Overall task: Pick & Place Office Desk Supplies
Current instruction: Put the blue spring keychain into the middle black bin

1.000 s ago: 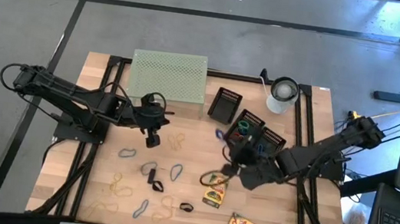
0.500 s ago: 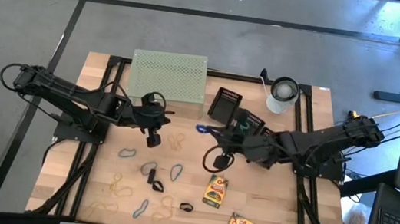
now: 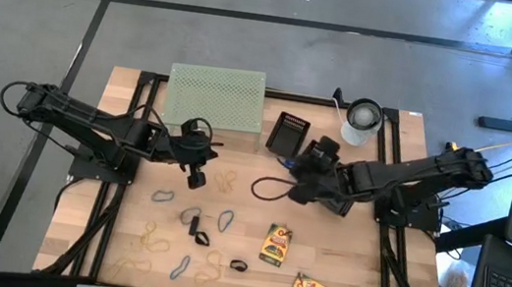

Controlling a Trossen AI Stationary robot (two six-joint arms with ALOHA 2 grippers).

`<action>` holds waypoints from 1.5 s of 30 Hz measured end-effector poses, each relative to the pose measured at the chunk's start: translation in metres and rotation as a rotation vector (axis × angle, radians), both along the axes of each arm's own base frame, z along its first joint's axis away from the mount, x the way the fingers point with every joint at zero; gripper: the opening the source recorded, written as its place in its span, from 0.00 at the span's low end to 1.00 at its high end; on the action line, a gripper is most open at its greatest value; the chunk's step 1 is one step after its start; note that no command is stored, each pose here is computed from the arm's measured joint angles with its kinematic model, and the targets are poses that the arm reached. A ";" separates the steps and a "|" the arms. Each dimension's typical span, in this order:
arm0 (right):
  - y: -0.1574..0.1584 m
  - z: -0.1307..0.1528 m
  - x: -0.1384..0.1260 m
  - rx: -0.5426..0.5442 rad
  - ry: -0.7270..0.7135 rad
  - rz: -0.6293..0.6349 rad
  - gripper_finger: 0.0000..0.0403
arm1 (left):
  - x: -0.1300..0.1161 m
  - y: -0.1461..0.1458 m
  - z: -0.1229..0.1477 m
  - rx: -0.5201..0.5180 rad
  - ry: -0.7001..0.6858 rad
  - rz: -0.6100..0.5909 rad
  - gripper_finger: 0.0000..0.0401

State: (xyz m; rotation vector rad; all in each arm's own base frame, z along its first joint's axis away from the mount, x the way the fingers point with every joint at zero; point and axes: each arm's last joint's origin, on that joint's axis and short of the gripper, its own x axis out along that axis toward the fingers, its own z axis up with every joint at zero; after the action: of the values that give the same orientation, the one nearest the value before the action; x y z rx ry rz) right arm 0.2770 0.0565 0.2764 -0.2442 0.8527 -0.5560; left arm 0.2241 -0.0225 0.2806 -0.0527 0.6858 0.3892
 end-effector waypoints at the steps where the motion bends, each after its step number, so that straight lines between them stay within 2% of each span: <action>1: -0.003 -0.008 -0.004 0.009 0.013 -0.025 0.04 | 0.000 0.000 0.000 -0.001 0.000 0.000 0.03; 6: -0.017 -0.049 -0.021 0.066 0.090 -0.124 0.04 | 0.000 0.000 -0.005 -0.003 0.008 0.003 0.02; 10: -0.026 -0.073 -0.028 0.097 0.080 -0.196 0.04 | 0.000 0.000 -0.010 -0.006 0.024 0.010 0.02; 15: -0.033 -0.090 -0.033 0.170 0.096 -0.209 0.04 | 0.002 0.000 -0.013 -0.006 0.034 0.011 0.03; 22: -0.039 -0.097 -0.034 0.303 0.080 -0.274 0.08 | 0.004 -0.001 -0.015 0.000 0.046 0.007 0.02; 26: -0.039 -0.097 -0.034 0.292 0.081 -0.270 0.16 | 0.003 -0.001 -0.015 0.000 0.047 0.007 0.02; 39: -0.039 -0.096 -0.034 0.291 0.083 -0.268 0.56 | 0.004 -0.001 -0.015 0.011 0.051 -0.005 0.03; 45: -0.036 -0.073 -0.022 0.315 0.041 -0.252 0.64 | 0.004 -0.001 -0.014 0.012 0.043 -0.008 0.04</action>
State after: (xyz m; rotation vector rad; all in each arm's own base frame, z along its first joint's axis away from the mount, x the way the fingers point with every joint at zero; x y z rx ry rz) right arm 0.2552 0.0201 0.2030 0.1424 1.0041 -0.6426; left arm 0.2282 -0.0232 0.2665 -0.0301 0.7260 0.3873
